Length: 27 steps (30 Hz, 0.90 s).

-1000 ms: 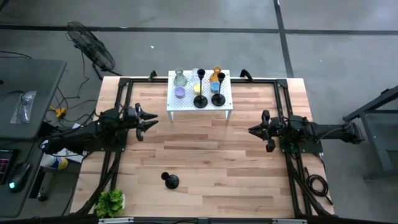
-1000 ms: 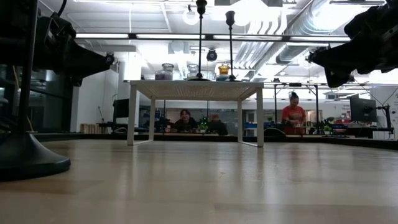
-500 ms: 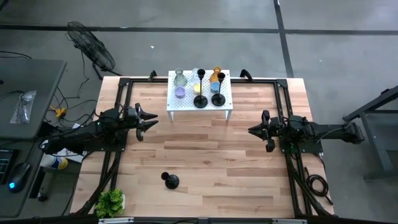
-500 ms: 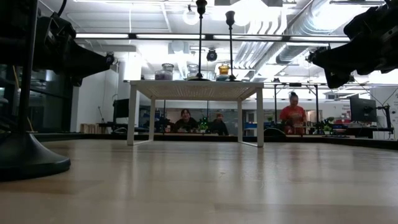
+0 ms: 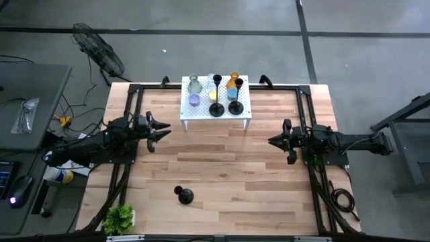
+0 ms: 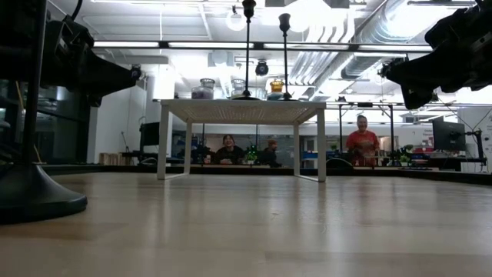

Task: Pick & Place candle stick holders
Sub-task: Put the black candle holder on the shelf aligned with the other black candle holders

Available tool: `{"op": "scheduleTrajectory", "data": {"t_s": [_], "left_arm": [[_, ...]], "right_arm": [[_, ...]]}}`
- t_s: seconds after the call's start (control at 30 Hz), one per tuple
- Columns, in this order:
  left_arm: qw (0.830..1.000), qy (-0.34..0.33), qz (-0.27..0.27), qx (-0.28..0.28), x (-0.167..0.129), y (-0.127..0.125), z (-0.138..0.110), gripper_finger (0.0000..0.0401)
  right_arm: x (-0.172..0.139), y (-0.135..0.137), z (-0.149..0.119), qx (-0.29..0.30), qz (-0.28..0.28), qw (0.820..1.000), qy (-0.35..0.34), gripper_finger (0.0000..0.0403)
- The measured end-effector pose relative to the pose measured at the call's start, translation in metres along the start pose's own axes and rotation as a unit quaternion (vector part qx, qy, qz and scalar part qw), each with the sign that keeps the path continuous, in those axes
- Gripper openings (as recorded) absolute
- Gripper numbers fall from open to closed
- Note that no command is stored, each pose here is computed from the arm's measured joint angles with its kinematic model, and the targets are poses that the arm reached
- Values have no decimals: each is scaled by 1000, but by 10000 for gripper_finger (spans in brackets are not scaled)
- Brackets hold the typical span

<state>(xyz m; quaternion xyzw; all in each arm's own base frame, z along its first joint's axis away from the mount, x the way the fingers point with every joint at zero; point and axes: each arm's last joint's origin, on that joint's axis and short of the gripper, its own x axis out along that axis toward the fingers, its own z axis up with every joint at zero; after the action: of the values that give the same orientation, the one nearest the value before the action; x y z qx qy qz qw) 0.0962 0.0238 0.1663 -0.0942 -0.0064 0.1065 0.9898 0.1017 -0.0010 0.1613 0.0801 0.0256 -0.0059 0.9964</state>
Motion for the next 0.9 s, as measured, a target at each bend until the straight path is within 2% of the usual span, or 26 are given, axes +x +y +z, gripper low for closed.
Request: {"op": "scheduleTrajectory", "data": {"t_s": [0.3,0.37,0.57,0.63,0.8,0.9], "left_arm": [[1000,-2,0,-1,0,0,0,134],[1000,-1,-4,-19,0,0,0,134],[998,0,-48,-38,-1,-4,6,134],[998,-3,-50,-33,-2,-5,10,134],[997,-28,-70,18,-5,-10,29,134],[996,-25,-84,21,-5,-12,39,134]], "right_arm": [[0,0,0,0,0,1000,0,42],[0,0,0,0,0,1000,0,42],[0,0,0,0,0,1000,0,42],[0,0,0,0,0,1000,0,42],[0,0,0,0,0,1000,0,42],[0,0,0,0,0,1000,0,42]]}}
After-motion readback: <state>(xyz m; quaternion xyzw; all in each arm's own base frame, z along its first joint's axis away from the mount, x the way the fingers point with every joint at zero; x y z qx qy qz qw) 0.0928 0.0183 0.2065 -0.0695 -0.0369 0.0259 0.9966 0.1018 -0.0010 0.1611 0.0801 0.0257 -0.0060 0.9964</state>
